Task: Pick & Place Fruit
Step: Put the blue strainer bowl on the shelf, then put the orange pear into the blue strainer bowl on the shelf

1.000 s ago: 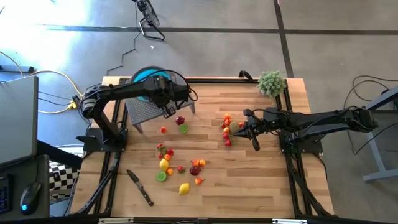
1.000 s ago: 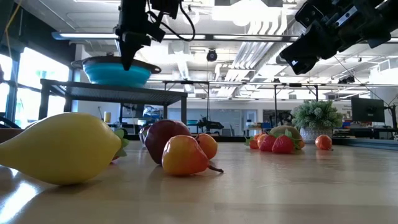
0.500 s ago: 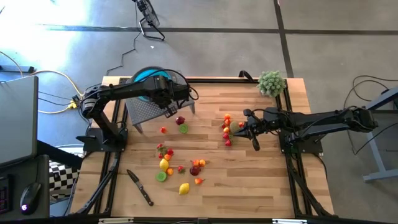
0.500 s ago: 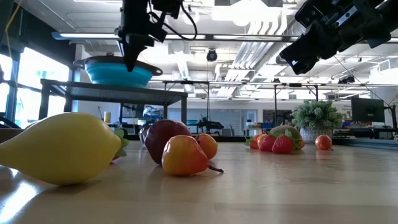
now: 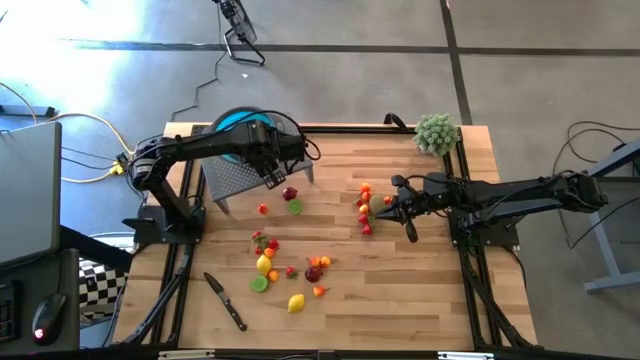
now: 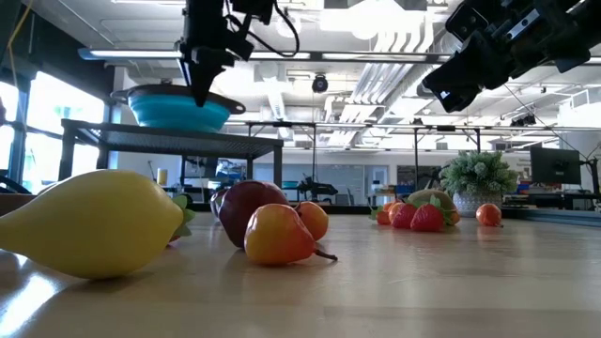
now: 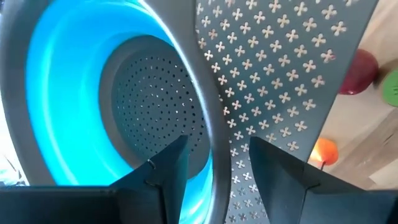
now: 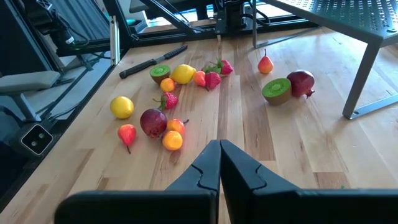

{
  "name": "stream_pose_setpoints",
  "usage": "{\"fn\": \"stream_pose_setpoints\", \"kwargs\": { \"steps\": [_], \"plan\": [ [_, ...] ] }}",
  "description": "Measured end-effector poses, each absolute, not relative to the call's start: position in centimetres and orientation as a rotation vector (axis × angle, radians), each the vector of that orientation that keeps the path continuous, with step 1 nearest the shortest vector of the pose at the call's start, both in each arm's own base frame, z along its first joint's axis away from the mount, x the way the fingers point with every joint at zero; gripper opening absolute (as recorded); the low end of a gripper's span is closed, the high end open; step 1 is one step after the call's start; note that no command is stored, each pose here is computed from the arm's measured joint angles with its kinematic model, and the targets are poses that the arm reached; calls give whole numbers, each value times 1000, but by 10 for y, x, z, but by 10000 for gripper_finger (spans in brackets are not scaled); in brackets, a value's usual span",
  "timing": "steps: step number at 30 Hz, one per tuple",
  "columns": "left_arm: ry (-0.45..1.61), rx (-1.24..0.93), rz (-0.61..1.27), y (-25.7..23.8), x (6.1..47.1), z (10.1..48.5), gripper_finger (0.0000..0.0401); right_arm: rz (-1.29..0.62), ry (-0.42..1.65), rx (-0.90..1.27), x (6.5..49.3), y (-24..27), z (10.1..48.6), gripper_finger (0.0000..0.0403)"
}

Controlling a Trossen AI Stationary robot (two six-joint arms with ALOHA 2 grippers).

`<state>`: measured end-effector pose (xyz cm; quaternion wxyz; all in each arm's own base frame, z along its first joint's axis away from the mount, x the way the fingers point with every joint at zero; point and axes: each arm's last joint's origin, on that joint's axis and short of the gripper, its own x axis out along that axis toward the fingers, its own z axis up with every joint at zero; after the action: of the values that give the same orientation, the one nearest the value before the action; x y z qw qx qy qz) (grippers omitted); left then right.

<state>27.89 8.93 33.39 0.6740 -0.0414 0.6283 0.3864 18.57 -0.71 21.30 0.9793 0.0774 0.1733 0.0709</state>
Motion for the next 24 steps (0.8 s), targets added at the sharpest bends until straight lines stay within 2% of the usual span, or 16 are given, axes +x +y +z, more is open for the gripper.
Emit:
{"fn": "stream_pose_setpoints", "kwargs": {
  "steps": [13, 20, 24],
  "plan": [
    [1155, -205, 816, 87, 280, 398, 166, 144, 349, 155, 186, -7, 213, 2],
    [1154, -125, 744, 87, 282, 403, 164, 144, 349, 153, 186, -7, 213, 2],
    [1087, -61, 676, 77, 294, 402, 137, 144, 349, 153, 186, -7, 213, 2]
  ]
}}
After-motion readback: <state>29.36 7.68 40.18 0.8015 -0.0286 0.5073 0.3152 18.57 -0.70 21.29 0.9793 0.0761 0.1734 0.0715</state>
